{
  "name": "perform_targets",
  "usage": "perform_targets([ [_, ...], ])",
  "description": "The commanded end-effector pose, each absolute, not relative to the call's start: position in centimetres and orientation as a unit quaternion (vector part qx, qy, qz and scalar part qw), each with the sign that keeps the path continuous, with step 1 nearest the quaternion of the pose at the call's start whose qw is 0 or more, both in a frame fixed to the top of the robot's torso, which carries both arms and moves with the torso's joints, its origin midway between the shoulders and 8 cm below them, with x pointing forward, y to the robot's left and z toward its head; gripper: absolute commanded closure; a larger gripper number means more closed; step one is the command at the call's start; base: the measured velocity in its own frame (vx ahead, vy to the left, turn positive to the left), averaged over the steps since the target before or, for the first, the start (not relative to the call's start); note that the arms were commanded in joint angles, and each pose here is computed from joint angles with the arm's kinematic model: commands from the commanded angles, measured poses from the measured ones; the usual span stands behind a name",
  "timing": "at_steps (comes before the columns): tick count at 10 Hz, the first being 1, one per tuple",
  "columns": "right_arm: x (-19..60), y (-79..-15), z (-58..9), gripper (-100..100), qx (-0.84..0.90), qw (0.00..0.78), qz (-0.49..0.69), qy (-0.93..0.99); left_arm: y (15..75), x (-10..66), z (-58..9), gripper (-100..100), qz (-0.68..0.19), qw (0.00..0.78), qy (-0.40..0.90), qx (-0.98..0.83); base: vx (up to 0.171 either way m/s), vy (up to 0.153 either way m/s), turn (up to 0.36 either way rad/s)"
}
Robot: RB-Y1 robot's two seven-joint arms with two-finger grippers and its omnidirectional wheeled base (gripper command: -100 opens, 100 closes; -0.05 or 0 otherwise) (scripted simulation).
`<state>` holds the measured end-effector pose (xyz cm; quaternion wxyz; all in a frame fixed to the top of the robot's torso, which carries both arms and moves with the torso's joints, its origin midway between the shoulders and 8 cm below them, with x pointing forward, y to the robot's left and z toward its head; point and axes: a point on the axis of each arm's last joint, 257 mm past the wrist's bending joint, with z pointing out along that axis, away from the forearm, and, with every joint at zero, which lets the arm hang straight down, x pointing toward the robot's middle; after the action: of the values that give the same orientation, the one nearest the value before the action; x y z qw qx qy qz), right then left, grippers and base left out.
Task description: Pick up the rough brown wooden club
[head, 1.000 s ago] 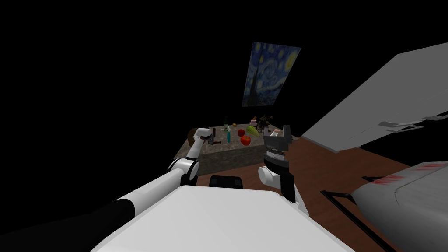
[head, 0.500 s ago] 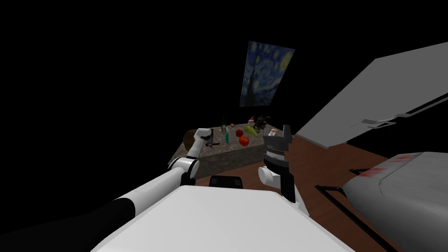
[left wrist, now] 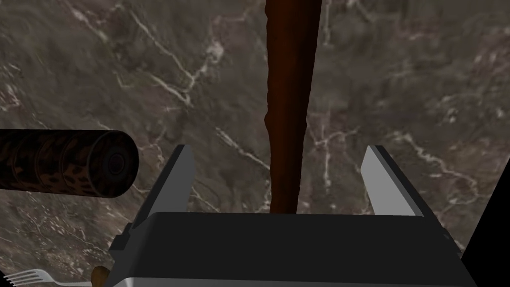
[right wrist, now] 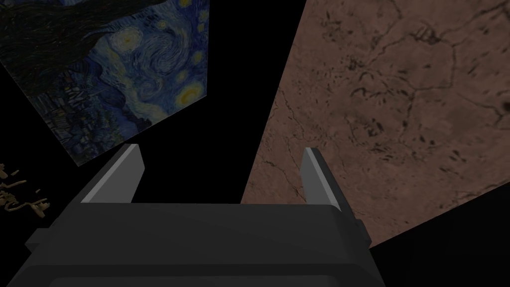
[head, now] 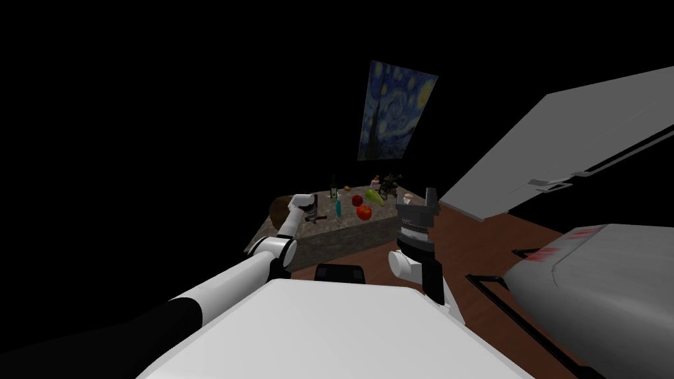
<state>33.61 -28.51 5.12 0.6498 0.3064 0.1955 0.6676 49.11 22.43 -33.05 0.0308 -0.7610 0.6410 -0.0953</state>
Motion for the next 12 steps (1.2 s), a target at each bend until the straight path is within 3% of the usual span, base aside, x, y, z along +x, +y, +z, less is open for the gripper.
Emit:
perform_targets([
  [1,33.6,-28.5,5.1,0,0.306,0.65,0.668,0.196,24.0,49.1,-33.0,-100,-0.094,0.032,0.643,-0.76,0.005,-0.131,-0.006],
  [12,33.6,-28.5,5.1,0,0.306,0.65,0.668,0.196,39.6,47.5,-34.3,-100,-0.098,0.036,0.622,-0.776,-0.001,-0.12,-0.047],
])
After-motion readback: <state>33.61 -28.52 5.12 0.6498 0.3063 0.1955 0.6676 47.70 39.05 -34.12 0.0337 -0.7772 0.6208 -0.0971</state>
